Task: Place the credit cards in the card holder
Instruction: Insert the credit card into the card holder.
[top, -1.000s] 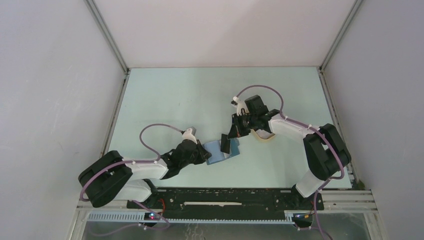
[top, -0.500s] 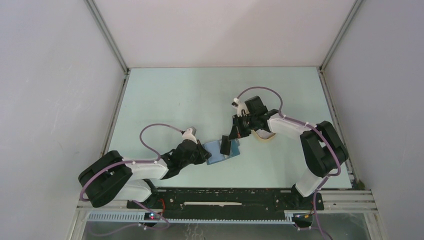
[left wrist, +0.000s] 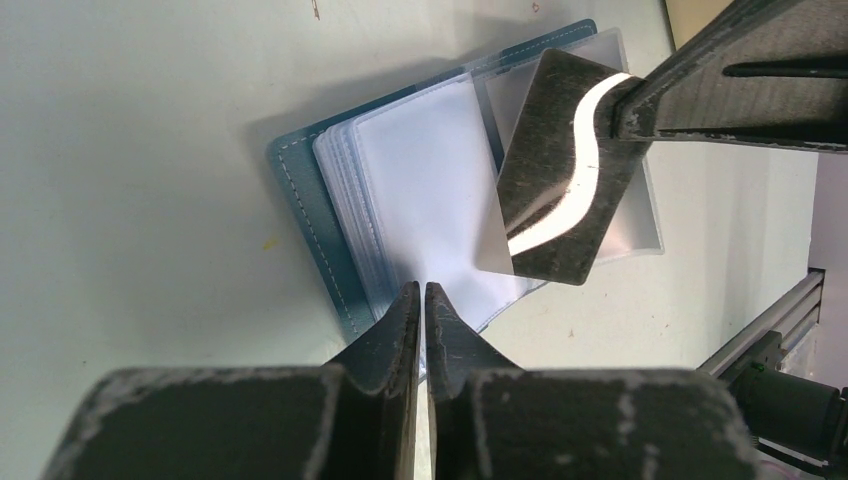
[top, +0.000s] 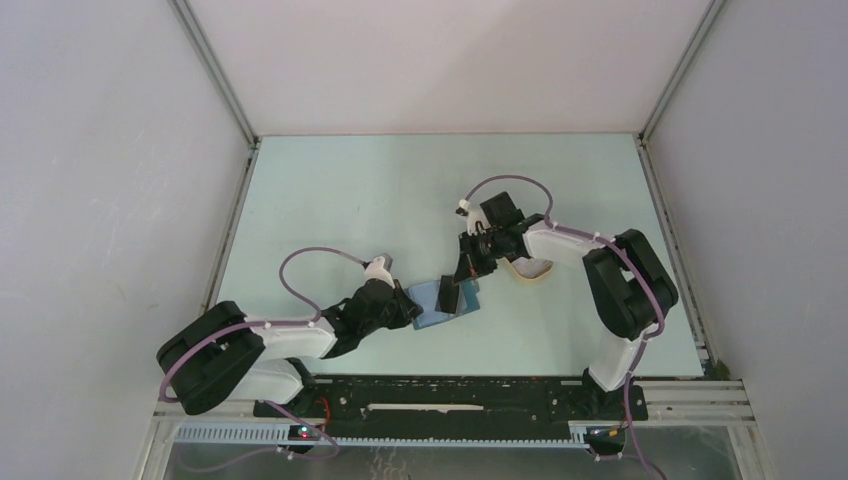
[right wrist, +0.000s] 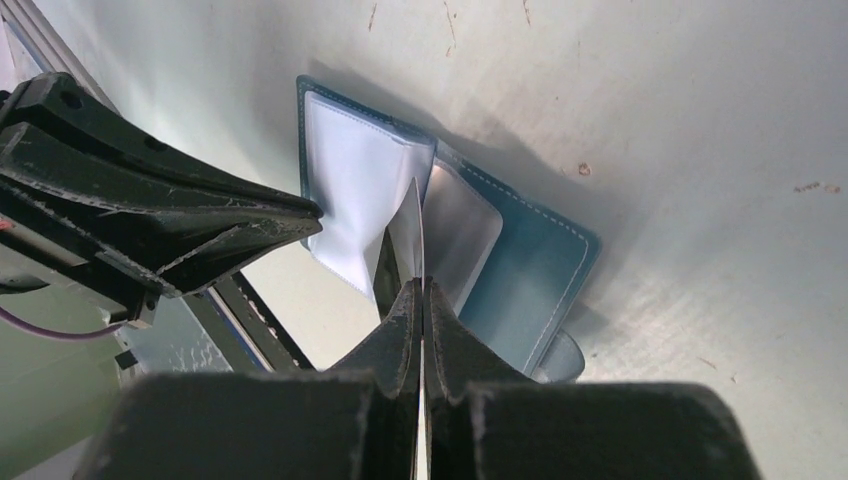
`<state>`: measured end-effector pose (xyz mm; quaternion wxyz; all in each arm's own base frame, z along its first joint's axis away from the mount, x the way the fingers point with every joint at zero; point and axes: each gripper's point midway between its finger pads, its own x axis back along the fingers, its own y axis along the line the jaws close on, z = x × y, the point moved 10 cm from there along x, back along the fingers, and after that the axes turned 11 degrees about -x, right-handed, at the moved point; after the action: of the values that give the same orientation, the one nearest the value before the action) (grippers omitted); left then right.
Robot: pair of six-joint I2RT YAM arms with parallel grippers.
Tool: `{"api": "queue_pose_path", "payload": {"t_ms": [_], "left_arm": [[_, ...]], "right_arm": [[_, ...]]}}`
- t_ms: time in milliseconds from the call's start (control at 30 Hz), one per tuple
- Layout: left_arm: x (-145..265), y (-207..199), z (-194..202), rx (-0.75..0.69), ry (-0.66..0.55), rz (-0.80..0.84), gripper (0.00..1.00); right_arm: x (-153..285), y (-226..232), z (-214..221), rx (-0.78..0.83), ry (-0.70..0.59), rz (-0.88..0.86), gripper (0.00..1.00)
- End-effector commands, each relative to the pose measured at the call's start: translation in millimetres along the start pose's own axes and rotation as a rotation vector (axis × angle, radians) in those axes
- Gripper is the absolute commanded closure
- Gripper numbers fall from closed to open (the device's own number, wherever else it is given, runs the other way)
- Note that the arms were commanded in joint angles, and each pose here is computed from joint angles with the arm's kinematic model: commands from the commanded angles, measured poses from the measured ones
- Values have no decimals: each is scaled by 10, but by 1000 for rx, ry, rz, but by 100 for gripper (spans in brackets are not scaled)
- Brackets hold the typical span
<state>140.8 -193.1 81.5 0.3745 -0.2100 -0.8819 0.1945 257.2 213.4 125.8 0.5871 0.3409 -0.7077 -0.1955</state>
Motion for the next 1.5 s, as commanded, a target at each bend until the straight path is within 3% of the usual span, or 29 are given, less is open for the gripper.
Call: {"api": "queue_pose_path", "payload": {"t_ms": [0,567,1467], "left_arm": [[-32,-97,-116,-16,-26,2,91],[-45,-98,-118,-25,-23,-1,91],[-67,-119,-125,-38,-11,5,89]], "right_arm": [[-74,7,-47,42,43,22,100],[-235,-76,-90,77,188,3,100],[-475,59,-182,94,282,-77,100]]}}
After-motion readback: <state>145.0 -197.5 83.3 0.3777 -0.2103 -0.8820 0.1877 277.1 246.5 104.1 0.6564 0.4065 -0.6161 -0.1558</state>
